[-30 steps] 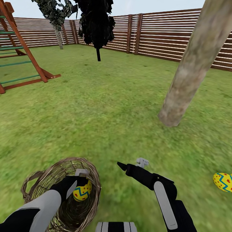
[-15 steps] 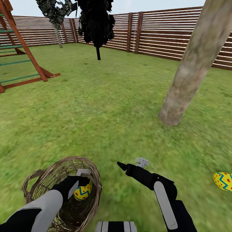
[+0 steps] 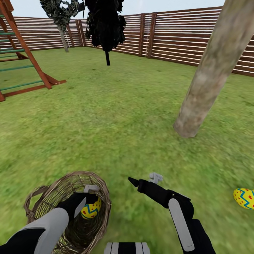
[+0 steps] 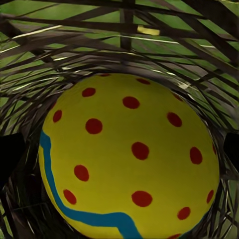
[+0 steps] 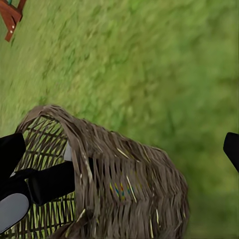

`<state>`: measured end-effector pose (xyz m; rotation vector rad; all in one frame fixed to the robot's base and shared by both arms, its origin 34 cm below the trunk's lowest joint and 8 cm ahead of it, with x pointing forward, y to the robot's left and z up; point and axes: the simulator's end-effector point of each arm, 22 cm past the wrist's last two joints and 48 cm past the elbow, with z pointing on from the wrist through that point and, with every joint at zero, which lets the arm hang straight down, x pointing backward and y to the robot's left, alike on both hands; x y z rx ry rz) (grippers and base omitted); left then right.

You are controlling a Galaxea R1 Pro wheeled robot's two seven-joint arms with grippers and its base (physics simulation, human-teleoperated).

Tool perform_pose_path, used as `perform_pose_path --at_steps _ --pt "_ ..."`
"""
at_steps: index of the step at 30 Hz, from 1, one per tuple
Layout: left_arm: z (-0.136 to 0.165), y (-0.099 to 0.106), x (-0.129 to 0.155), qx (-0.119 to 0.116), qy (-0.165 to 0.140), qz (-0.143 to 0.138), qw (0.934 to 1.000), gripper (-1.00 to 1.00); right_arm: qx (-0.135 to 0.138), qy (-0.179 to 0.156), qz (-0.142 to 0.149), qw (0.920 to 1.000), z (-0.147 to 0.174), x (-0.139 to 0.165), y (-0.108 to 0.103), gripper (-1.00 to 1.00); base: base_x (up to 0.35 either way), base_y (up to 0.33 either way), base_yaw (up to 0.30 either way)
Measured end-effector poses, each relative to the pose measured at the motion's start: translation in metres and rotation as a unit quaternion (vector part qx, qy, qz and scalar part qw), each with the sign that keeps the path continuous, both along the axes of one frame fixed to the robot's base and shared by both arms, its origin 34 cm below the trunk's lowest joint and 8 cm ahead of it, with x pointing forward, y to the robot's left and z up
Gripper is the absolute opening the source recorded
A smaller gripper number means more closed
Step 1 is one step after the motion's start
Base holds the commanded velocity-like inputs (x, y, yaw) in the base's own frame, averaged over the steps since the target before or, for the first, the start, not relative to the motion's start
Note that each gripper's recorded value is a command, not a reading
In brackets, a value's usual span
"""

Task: Take the three Easter eggs out of the wicker basket on the lawn in the garden, then place them on the lawn next to a single tree (choose any tree) so that all three eggs are next to the same tree and none are left in the basket.

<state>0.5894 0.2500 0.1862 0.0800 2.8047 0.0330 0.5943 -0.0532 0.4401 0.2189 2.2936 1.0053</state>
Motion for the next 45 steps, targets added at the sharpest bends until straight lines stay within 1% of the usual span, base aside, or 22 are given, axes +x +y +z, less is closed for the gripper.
perform_pose_path --at_steps 13,19,25,30,45 --pt "0.000 0.000 0.000 -0.001 0.000 0.000 1.0000 1.00 0.000 0.000 0.000 1.0000 0.000 0.000 0.000 1.00 -0.038 0.000 0.000" --pt "0.000 0.000 0.000 0.000 0.001 0.001 1.0000 1.00 -0.001 0.000 0.000 1.0000 0.000 0.000 0.000 1.00 -0.117 0.000 0.000" --pt "0.000 0.000 0.000 0.000 0.000 0.001 1.0000 1.00 0.000 0.000 0.000 1.0000 0.000 0.000 0.000 1.00 -0.010 0.000 0.000" --pt "-0.011 0.000 -0.006 0.000 0.010 0.001 1.0000 1.00 -0.001 0.010 0.000 0.9999 -0.011 -0.001 0.000 1.00 -0.001 0.000 0.000" --pt "-0.010 -0.001 -0.004 -0.002 0.005 0.001 1.0000 1.00 0.000 0.009 0.001 1.0000 -0.010 -0.001 0.001 1.00 0.000 0.000 0.000"
